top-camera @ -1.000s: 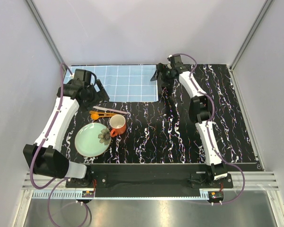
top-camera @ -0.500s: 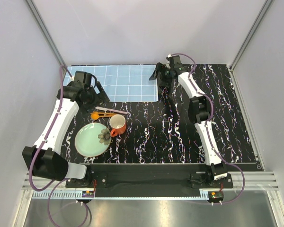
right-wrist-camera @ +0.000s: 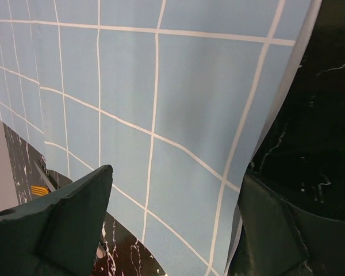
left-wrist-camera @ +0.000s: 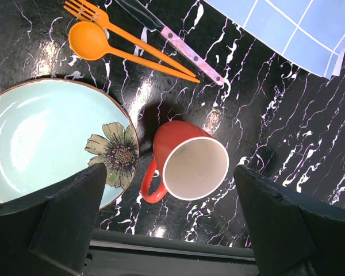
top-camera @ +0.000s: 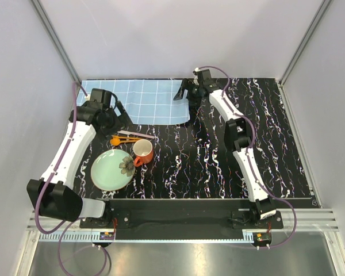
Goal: Set the dinner table for one person
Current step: Move the napkin to the center of the board.
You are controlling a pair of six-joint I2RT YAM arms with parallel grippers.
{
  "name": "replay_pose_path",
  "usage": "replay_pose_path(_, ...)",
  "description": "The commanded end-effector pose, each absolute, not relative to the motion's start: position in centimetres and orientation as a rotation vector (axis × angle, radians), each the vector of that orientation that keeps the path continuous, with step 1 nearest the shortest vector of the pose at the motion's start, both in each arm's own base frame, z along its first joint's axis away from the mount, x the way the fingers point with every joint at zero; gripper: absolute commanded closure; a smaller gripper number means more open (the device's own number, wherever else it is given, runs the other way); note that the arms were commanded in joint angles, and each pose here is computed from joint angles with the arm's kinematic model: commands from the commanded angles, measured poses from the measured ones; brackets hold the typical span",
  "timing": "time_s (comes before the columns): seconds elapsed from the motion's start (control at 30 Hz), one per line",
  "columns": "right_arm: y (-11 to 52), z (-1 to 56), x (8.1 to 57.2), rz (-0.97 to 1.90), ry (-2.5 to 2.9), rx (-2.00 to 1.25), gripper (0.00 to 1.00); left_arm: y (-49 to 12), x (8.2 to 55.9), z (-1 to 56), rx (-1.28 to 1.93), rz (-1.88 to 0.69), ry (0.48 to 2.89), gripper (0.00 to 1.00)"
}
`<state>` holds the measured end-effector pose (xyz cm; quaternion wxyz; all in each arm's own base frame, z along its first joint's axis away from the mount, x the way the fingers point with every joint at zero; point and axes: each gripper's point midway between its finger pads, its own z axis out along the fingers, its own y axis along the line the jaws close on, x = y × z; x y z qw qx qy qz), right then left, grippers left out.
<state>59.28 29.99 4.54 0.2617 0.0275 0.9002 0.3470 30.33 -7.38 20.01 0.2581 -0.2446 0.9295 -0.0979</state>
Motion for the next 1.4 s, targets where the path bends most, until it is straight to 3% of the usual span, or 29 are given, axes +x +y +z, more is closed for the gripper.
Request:
replay_pose_path(0.0,30.5,-1.9,55.9,0.862,2.624,0.101,0.09,-7.2,29.8,20.7,-0.66,-0.271,2.479,0.01)
replay_pose_path(0.2,30.6,-1.4,56.0,0.866,2.62,0.112,0.2,-7.3,29.9,21.3,-0.652,-0.281,2.465,0.01)
replay_pose_path(0.27,30.6,-1.0,56.1,0.867,2.613,0.112,0.33,-7.3,30.1,21.7,-0.643,-0.289,2.456,0.01)
replay_pose_path(0.33,30.5,-0.4,56.4,0.855,2.6,0.112,0.56,-7.5,30.3,21.9,-0.638,-0.297,2.456,0.01)
replay_pose_path(0.37,30.5,-0.2,56.5,0.85,2.595,0.11,0.78,-7.6,30.4,22.0,-0.637,-0.301,2.457,0.01)
replay_pose_path(0.4,30.3,0.1,56.7,0.841,2.586,0.108,0.92,-7.6,30.5,22.0,-0.635,-0.302,2.458,0.01)
replay_pose_path(0.43,30.3,0.4,56.7,0.838,2.581,0.106,1.0,-7.6,30.5,22.0,-0.634,-0.304,2.459,0.01)
replay_pose_path(0.77,30.2,2.8,57.4,0.838,2.531,0.063,1.0,-7.5,30.1,21.7,-0.638,-0.298,2.463,0.01)
replay_pose_path(1.37,20.8,8.2,56.7,0.559,2.542,0.121,1.0,-7.5,30.2,22.2,-0.605,-0.3,2.454,0.01)
